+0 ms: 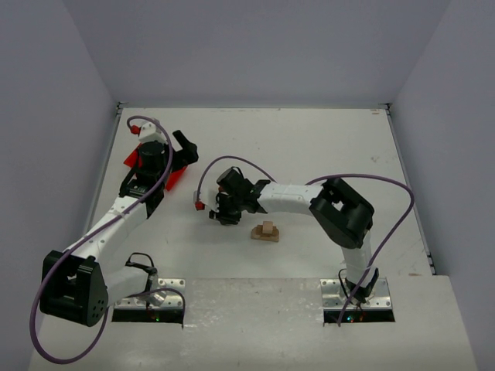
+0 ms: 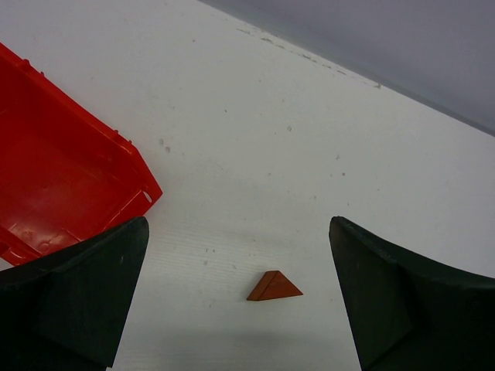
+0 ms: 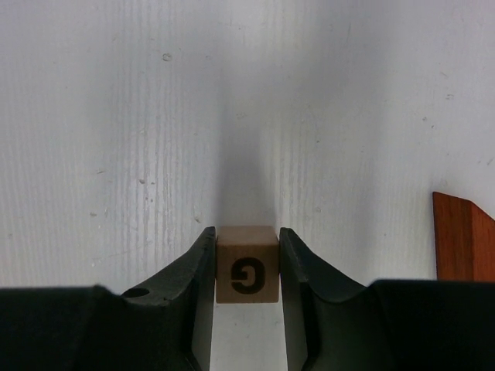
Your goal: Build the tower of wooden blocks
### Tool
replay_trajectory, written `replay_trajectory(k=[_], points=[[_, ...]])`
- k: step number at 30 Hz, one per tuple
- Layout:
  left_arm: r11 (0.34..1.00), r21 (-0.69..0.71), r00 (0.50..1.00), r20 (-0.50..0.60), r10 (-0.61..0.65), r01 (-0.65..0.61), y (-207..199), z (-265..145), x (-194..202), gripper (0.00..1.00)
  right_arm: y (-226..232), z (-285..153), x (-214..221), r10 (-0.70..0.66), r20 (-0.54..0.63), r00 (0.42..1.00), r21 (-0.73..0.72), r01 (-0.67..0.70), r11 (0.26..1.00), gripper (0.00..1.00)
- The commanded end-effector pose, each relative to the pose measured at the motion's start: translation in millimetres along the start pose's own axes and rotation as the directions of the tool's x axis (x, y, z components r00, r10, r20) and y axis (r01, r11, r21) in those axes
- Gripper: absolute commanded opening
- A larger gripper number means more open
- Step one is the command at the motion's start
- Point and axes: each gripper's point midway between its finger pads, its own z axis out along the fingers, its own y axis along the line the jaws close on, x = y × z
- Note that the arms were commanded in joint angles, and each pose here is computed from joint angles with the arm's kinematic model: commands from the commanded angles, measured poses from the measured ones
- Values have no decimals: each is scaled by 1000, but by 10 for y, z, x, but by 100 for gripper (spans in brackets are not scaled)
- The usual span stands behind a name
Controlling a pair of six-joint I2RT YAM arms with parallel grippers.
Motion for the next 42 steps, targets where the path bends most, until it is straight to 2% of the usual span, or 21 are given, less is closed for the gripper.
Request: replay_trajectory(k=[1, 4, 8, 16, 18, 21, 28, 32, 36, 42], points=[[1000, 28, 998, 61, -12, 11, -46, -38, -182, 100, -208, -474, -707, -180, 153, 972, 83, 168, 982, 21], [1000, 13, 997, 76, -15, 14, -14, -67, -209, 100, -405, -802, -960, -232, 201, 952, 157, 203, 967, 17], [1000, 3, 996, 87, -17, 17, 1, -78, -238, 100, -604, -1173, -1060, -204, 239, 949, 185, 162, 969, 16], [999, -33, 994, 109, -18, 21, 61, -39, -272, 100, -569, -1954, -645, -110, 165, 980, 144, 86, 986, 13], [999, -33, 993, 115, -16, 20, 60, -30, -282, 100, -458, -1982, -452, -112, 106, 988, 120, 99, 988, 13], [999, -28, 993, 117, -12, 15, 46, -17, -287, 100, -251, -2054, -321, -101, 77, 992, 65, 96, 993, 13], [999, -35, 995, 99, -8, 11, 63, 22, -236, 100, 103, -2038, -183, -12, 87, 996, -28, 15, 999, 12], [999, -31, 995, 99, -13, 16, 53, 28, -237, 100, 203, -1907, -69, -16, 89, 996, 12, 15, 1000, 12], [999, -30, 995, 95, -15, 18, 53, 29, -225, 100, 216, -1766, 72, -77, 62, 995, 128, 69, 989, 13], [999, -27, 996, 90, -17, 20, 53, 25, -208, 100, 238, -1721, 72, -61, 60, 996, 140, 53, 989, 14]])
